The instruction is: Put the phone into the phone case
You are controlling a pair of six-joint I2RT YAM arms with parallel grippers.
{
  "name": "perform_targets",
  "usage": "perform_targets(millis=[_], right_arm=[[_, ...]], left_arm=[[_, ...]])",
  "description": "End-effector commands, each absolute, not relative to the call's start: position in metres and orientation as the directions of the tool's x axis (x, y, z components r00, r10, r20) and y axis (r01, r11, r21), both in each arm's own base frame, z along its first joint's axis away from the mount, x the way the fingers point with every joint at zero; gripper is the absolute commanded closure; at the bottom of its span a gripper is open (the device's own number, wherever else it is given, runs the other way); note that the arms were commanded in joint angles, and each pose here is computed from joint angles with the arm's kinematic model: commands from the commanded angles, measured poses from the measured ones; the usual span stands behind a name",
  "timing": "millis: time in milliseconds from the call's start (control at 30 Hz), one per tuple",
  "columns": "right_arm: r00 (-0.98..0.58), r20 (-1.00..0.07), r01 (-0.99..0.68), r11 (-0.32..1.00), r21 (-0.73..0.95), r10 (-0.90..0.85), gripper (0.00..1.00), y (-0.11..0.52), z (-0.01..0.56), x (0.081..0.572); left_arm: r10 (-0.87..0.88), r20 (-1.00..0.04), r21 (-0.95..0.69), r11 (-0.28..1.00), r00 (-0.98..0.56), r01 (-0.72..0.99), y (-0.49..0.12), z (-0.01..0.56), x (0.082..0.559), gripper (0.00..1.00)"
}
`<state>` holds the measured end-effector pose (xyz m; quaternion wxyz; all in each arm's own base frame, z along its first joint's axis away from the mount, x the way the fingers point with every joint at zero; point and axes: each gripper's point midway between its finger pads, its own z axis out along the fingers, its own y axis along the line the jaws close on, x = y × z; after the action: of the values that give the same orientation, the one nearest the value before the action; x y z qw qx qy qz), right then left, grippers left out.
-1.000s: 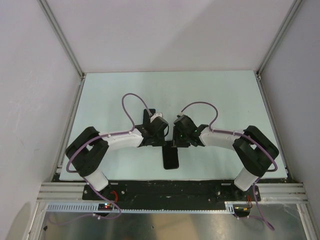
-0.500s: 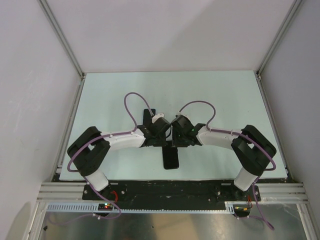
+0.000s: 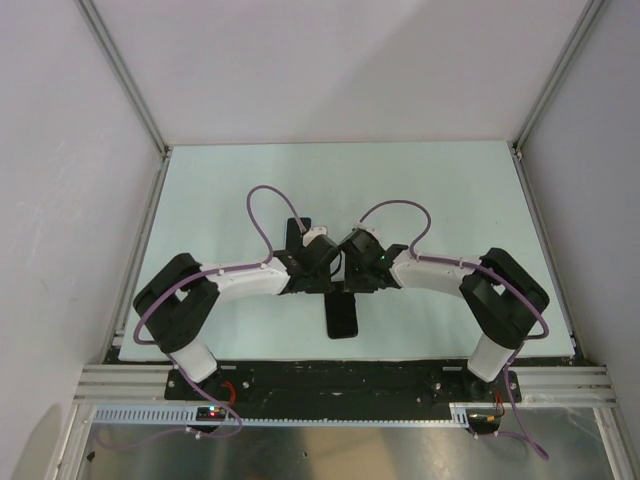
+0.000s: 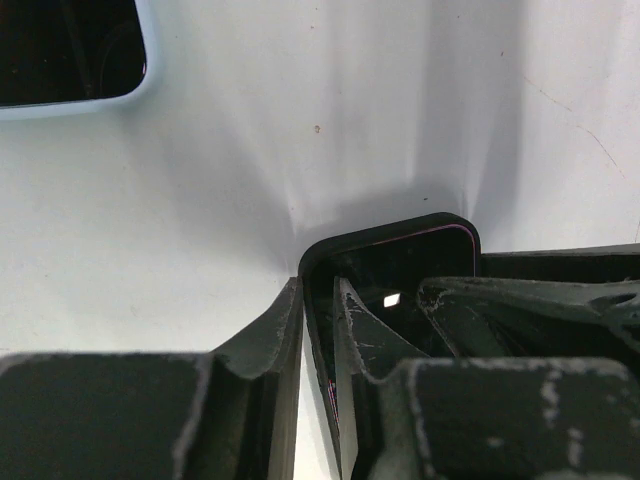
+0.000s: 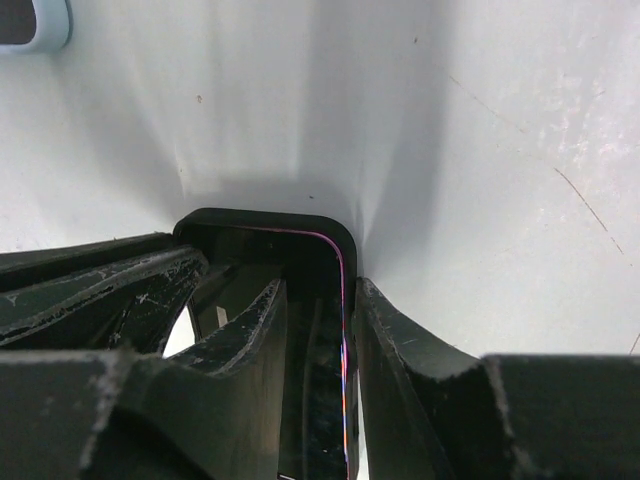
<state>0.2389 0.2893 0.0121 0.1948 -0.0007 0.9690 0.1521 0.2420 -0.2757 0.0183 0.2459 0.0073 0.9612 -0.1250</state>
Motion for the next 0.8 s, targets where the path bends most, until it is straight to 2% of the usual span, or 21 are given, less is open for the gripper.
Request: perform_targets(millis=[0,133,400,533,767], right_arm=[[-0.946,-0.308,-0.094,0.995,-0.025,-0.097,0.96,0.245,-0.075,0.186],[-0.947,-0.311,-0.085,0.996,0.022,-0.074,0.96,0.245,-0.078,0.182],[-0.950,-0.312,-0.090,0.961,0.262,-0.004,0.79,0.269,-0.055,0.194],[-0.961,-0.271,-0.058,0.925,0.374,0.050,0.78,0.272,-0.048,0.198],[-0.960,-0.267,-0.028,0.925,0.379,0.081,0.83,0.266,-0.046,0.204]], left_arm=[[0.041,-0.328,-0.158,0.983,-0.944,0.097,-0.258,-0.020,0.205,0.81],[0.026,-0.331,-0.187,0.978,-0.943,0.093,-0.261,-0.012,0.208,0.80],[0.008,-0.335,-0.206,0.975,-0.942,0.082,-0.260,-0.006,0.209,0.80],[0.003,-0.334,-0.204,0.976,-0.943,0.075,-0.256,-0.007,0.208,0.80],[0.000,-0.335,-0.196,0.978,-0.942,0.070,-0.249,-0.008,0.206,0.80]])
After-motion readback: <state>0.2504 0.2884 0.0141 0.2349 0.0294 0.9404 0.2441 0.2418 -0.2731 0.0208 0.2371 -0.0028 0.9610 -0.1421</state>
